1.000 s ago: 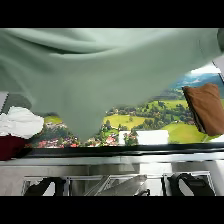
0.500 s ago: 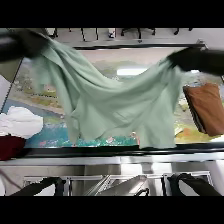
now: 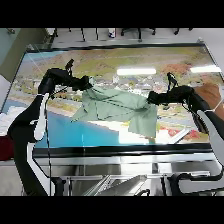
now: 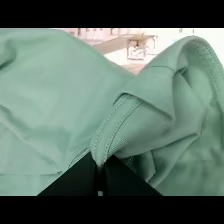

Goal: Fold the shirts.

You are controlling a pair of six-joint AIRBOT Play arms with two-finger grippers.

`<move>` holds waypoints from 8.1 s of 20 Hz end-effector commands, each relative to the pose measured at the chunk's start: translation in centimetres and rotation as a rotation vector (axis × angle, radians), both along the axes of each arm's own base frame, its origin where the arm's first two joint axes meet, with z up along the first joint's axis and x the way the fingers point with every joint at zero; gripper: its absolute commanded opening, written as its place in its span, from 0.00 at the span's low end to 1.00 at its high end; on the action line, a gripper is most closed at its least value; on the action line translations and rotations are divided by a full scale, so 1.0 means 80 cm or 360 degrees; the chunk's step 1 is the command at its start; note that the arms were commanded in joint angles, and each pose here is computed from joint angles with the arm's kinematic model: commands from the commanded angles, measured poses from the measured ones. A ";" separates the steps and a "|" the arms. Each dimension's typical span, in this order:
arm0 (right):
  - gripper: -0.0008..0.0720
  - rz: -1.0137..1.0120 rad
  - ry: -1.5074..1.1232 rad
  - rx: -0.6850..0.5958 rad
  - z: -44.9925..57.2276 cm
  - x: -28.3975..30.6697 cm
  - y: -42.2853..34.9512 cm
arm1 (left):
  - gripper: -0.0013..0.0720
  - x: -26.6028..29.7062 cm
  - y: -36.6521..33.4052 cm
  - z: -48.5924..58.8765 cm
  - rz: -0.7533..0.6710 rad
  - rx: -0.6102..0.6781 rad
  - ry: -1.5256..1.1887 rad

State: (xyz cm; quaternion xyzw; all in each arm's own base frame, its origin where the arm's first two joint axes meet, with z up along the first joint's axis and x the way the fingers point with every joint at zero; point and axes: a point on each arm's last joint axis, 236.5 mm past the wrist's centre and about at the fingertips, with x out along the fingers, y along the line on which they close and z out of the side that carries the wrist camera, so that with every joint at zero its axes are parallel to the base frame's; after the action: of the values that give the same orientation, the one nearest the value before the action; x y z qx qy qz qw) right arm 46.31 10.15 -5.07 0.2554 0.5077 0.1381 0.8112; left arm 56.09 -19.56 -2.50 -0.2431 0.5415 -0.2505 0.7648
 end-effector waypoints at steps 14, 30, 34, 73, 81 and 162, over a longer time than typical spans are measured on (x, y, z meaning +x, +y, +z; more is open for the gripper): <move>0.58 0.0071 0.0467 0.0085 -0.027 -0.100 -0.129 | 0.99 -0.188 0.186 -0.030 -0.0182 0.0148 0.0550; 0.56 0.0064 0.0430 0.0186 -0.091 -0.055 -0.065 | 0.04 -0.239 0.124 -0.119 -0.0412 0.0114 0.0830; 0.04 0.0121 0.0386 0.0227 -0.080 -0.042 -0.036 | 0.04 -0.233 0.117 -0.103 -0.0415 0.0108 0.0775; 0.03 0.0061 -0.0430 0.0033 0.086 0.181 -0.016 | 0.04 0.037 0.123 -0.052 0.0316 0.0357 -0.0280; 0.45 0.0160 -0.0268 0.0077 0.115 0.125 -0.073 | 0.96 -0.001 0.149 0.029 0.0044 0.0278 -0.0092; 0.03 -0.0407 -0.0242 -0.0003 -0.007 0.081 -0.152 | 0.04 -0.029 0.196 -0.121 0.0292 0.0251 0.0296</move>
State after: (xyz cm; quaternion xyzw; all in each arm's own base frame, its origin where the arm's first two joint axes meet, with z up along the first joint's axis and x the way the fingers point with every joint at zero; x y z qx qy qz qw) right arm 50.40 -0.99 -2.78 0.2901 0.4128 0.0721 0.8604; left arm 50.37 -3.07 -10.48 -0.2061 0.6180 -0.0906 0.7532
